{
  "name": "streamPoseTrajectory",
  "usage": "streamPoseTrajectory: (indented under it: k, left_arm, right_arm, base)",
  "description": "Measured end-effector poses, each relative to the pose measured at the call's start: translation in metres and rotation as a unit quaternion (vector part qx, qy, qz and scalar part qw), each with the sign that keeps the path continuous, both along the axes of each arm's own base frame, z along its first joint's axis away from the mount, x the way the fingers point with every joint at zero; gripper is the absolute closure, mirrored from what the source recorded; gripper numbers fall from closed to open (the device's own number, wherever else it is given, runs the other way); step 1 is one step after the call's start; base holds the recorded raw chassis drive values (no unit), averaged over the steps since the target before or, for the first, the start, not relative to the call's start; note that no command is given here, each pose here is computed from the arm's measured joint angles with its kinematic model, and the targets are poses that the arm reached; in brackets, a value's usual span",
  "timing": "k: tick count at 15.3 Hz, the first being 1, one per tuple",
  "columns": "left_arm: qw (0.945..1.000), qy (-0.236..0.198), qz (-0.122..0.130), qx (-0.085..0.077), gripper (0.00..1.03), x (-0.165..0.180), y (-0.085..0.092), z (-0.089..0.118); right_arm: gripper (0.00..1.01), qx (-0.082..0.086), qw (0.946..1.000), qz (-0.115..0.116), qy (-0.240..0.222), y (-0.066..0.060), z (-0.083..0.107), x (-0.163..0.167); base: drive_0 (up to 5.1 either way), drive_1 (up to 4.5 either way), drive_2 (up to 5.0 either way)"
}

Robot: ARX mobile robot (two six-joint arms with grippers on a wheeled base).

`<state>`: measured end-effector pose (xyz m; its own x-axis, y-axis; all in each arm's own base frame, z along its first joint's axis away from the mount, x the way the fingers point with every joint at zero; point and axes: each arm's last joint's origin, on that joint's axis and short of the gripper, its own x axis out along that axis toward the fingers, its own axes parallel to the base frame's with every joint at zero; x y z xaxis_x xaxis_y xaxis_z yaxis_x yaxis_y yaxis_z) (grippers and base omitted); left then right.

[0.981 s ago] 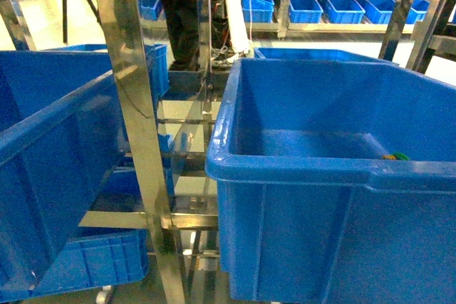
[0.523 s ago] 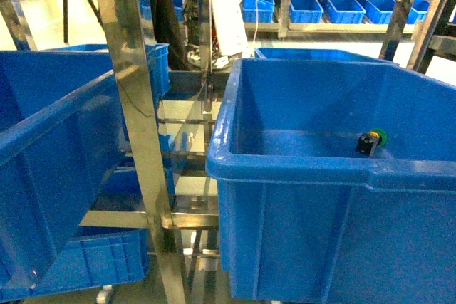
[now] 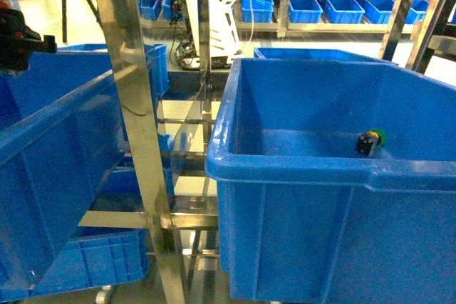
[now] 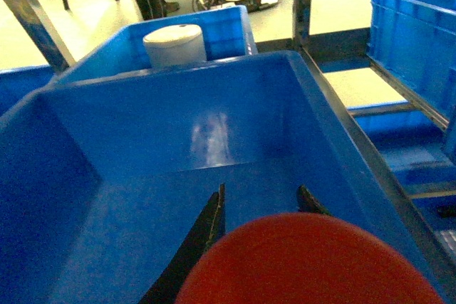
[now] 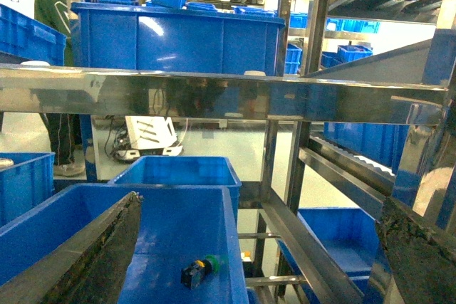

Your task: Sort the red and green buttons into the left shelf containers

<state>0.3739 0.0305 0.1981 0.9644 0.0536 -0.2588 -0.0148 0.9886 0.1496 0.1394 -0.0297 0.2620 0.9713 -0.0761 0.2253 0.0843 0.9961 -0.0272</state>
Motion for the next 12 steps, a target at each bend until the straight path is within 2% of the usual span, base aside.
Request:
streamPoseTrajectory:
  k: [2, 5, 6, 7, 9, 10, 11, 12]
  left_arm:
    - [0.9995, -0.007, 0.025, 0.016, 0.77, 0.001, 0.021, -0.004]
    - [0.9974, 0.036, 0.055, 0.03, 0.77, 0.003, 0.043, -0.033]
    - [0.9969, 0.034, 0.062, 0.033, 0.77, 0.002, 0.044, -0.033]
    - [0.9971, 0.022, 0.066, 0.033, 0.7, 0.001, 0.042, -0.028]
    - [0.9987, 0.013, 0.048, 0.005, 0.5, -0.014, 0.033, -0.012]
    - [0.999, 0.004, 0.04, -0.018, 0.4, -0.027, 0.029, -0.002]
    - [0.9983, -0.013, 0.03, -0.049, 0.3, -0.043, 0.025, 0.016]
    - [0.9966, -0.031, 0.021, -0.074, 0.19, -0.06, 0.022, 0.034]
  right_arm:
    - [0.03, 0.0, 1.0, 0.0, 0.0, 0.0, 0.0, 0.0]
    - [0.03, 0.0, 1.0, 0.0, 0.0, 0.0, 0.0, 0.0]
    - [0.03, 0.0, 1.0, 0.0, 0.0, 0.0, 0.0, 0.0]
    - [0.03, 0.0, 1.0, 0.001, 0.0, 0.0, 0.0, 0.0]
    - [0.03, 0.0, 1.0, 0.0, 0.0, 0.0, 0.0, 0.0]
    - [0.03, 0.001, 1.0, 0.0, 0.0, 0.0, 0.0, 0.0]
    - [0.03, 0.001, 1.0, 0.0, 0.0, 0.0, 0.0, 0.0]
    - [0.03, 0.0, 1.0, 0.0, 0.0, 0.0, 0.0, 0.0]
  base:
    - [0.0, 0.0, 0.0]
    - [0.0, 0.0, 0.0]
    - [0.0, 0.0, 0.0]
    - [0.0, 0.0, 0.0]
    - [0.0, 0.0, 0.0]
    - [0.0, 0.0, 0.0]
    - [0.0, 0.0, 0.0]
    - [0.0, 0.0, 0.0]
